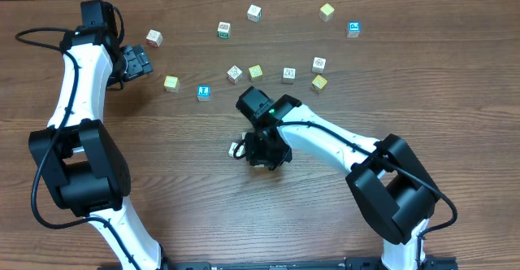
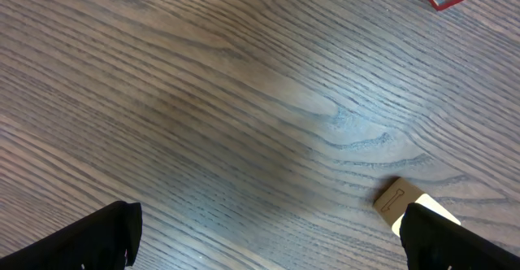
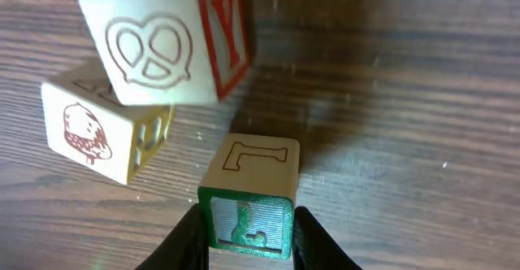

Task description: Form a circle

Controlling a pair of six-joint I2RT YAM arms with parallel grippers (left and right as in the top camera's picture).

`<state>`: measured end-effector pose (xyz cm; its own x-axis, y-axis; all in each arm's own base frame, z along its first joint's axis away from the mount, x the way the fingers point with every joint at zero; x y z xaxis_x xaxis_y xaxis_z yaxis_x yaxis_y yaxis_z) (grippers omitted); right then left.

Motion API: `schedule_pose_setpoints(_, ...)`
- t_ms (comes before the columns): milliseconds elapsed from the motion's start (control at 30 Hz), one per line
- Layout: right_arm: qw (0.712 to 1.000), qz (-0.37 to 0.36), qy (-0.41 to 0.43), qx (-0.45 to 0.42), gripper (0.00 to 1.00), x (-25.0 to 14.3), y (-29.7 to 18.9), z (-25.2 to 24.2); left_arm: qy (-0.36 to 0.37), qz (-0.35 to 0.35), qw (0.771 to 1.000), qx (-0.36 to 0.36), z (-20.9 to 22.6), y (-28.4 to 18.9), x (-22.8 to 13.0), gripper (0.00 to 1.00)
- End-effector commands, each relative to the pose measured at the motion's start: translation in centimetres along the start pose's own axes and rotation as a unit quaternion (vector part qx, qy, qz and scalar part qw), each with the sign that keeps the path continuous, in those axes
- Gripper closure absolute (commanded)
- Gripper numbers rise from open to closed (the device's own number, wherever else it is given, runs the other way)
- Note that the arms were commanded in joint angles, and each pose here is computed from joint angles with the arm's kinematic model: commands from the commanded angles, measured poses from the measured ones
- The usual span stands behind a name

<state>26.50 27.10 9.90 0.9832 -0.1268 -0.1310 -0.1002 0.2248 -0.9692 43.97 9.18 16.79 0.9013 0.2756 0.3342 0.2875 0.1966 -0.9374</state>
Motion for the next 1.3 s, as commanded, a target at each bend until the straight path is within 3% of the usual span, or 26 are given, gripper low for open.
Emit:
schedule_pose_setpoints(0, 1.0, 0.004, -0.024, 0.012, 0.74, 0.1, -0.1, 0.5, 0.007, -0.003, 1.0, 0.001, -0.2, -0.3, -0.1, 0.0)
schedule_pose_setpoints(1267, 0.996, 0.015, -0.082, 0.018, 0.76, -1.0, 0.2, 1.3, 0.007, -0.003, 1.0, 0.001, -0.2, -0.3, -0.1, 0.0)
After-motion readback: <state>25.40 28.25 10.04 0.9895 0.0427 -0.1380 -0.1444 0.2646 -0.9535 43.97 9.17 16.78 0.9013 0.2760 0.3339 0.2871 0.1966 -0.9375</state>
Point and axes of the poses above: each gripper's point midway between its finger pads, its own y axis out along the fingers, its own z axis along the line the jaws close on, x = y × z, the point moved 8 cm from there along -y, back along the fingers, and after that the axes turned 11 degrees about y, right-handed, at the moved point
